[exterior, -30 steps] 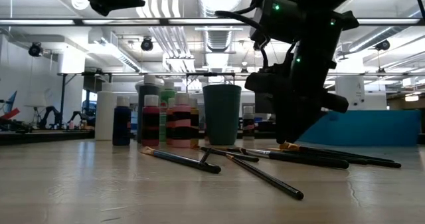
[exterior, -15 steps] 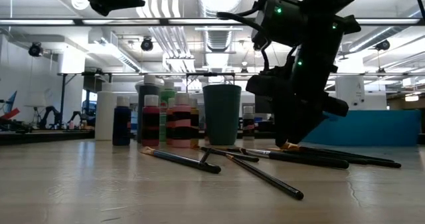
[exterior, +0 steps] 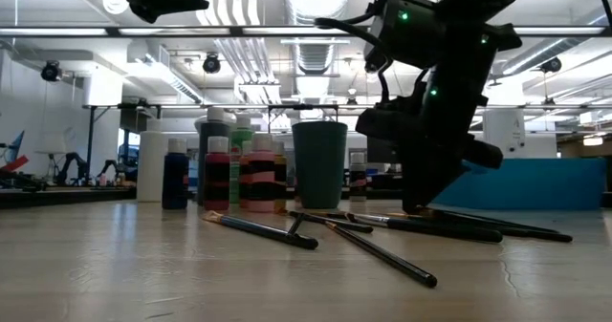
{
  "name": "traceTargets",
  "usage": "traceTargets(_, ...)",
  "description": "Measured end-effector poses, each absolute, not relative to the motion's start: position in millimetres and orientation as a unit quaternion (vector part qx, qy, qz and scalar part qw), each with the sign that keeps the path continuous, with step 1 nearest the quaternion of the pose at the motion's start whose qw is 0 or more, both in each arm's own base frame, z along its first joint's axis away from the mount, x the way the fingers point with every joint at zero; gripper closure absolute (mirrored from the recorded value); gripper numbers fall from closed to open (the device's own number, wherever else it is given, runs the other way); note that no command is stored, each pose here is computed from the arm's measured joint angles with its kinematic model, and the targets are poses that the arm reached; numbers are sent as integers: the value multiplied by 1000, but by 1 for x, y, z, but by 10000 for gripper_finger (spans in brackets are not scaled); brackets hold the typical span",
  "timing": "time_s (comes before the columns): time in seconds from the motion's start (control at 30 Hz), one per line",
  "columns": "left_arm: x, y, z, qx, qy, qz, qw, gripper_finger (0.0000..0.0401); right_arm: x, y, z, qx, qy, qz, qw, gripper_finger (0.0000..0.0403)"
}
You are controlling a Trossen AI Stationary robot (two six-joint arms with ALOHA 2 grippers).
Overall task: Pick & Place Paint Supplies
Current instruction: Put the gold paint brush into the green cup
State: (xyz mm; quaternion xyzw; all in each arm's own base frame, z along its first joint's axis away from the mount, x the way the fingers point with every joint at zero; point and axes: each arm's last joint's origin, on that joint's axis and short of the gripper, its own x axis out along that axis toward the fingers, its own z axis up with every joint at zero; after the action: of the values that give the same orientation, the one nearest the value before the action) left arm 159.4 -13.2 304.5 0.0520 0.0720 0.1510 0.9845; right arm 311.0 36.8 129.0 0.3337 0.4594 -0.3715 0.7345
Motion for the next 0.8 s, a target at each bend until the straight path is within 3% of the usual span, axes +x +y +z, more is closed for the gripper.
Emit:
traceTargets(0.13, 159, -13, 304, 52, 72, 151, 985, 199, 309, 37, 128, 334, 459, -373, 734, 390)
traceTargets(0.47, 159, -13, 304, 52, 72, 151, 985, 199, 313, 38, 135, 328, 469, -350, 741, 394)
traceTargets(0.8, 159, -13, 304, 52, 72, 151, 985, 199, 307, 34, 192, 274, 451, -336, 780, 394)
